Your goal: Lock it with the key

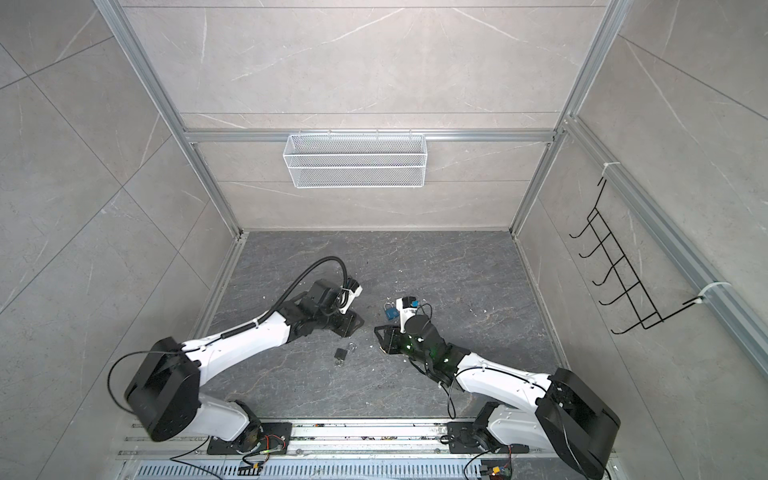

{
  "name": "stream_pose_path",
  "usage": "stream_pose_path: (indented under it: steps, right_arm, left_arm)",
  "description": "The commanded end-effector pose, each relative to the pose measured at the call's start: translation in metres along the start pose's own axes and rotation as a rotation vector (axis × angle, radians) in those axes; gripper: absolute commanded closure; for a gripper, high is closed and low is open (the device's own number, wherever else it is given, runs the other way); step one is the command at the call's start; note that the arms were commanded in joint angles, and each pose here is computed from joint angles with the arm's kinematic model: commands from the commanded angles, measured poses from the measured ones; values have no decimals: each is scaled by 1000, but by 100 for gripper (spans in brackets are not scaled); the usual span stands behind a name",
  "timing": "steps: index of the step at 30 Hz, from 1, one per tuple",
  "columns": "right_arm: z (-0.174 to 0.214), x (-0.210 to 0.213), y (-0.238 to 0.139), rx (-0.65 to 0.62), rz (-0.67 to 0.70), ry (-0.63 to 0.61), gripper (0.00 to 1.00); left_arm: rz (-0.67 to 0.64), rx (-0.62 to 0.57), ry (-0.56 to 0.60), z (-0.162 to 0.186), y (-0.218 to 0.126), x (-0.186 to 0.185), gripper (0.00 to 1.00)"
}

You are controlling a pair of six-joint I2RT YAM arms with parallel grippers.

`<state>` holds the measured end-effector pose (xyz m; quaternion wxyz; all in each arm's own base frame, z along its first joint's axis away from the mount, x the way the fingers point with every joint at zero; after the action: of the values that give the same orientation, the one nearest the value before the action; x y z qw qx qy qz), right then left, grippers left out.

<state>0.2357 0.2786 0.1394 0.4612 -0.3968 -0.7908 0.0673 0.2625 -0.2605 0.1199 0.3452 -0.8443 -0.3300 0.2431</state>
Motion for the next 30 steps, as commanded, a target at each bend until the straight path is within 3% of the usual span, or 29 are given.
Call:
stream_pose_path:
  steps: [1,11,22,30]
  right_arm:
    - [14,3,6,50,135,-143,58]
    - [72,22,49,185,347,-286,45]
    - [78,22,90,176,440,-250,39]
    - [82,20,110,189,529,-218,38]
  left_arm:
    - [-80,-186,-105,-17,-24,13,50]
    - [-222,-479,-327,28,-89,45,48]
    - [-248,-611,-355,56,-127,53,47]
    - [-224,-602,-380,62,-125,51,47]
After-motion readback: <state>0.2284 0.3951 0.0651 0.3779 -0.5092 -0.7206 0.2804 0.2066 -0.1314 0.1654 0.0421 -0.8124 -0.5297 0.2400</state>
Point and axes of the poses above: each gripper's point midway between its finger pads, its own y axis out along the fingers, its own x axis along the line the jaws close on, z = x × y, the point moved 1 cm from there along -y, back along the fingers, and after that the axes turned 6 degrees about y, right-handed, at the moved point
